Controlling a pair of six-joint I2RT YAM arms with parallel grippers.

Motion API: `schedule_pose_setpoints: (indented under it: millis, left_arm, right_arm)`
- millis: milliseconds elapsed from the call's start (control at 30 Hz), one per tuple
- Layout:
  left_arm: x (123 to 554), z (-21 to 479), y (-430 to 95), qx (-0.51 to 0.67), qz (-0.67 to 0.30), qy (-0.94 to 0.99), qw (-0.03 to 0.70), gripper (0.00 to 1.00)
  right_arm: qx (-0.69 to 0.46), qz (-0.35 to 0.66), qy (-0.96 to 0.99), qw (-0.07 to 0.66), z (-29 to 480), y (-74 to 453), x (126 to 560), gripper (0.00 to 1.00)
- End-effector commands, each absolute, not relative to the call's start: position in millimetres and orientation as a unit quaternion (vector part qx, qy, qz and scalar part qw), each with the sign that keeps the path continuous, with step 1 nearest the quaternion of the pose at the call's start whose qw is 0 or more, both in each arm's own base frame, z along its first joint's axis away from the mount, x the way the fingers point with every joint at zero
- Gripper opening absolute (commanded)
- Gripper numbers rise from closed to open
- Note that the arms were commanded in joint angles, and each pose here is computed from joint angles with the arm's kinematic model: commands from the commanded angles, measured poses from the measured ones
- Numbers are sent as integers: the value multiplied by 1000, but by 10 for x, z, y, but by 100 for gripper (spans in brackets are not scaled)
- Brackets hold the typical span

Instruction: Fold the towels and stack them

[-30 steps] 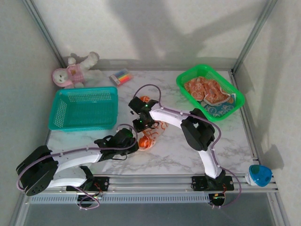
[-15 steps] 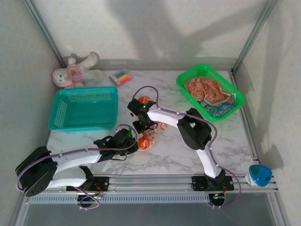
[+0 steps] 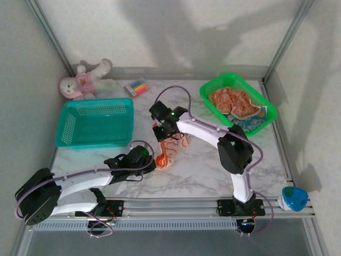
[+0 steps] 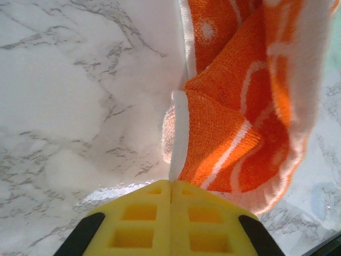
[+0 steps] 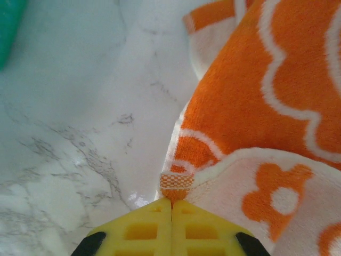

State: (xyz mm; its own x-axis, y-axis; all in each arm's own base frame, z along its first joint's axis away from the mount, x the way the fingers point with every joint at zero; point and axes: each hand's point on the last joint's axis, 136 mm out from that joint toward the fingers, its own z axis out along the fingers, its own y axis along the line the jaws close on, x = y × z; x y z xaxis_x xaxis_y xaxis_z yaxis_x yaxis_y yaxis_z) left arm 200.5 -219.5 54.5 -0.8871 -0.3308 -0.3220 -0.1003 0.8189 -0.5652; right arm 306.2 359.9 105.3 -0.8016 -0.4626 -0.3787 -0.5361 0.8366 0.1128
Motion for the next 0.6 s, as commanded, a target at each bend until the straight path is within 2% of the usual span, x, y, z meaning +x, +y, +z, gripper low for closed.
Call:
schedule_pose_setpoints:
  millis: [0, 267, 567]
  left_arm:
    - [2173, 799, -2124, -143, -274, 920, 242, 0]
    - [2704, 1698, -1969, -177, -277, 885, 331, 0]
    - [3559, 3308, -1854, -203, -263, 820, 467, 0]
  right_arm:
    - [-211, 108, 948, 211, 1338, 3412, 3208, 0]
    - [-82, 156, 925, 337, 2367, 2803, 3667, 0]
    - [1, 228, 840, 493, 3782, 2363, 3901, 0]
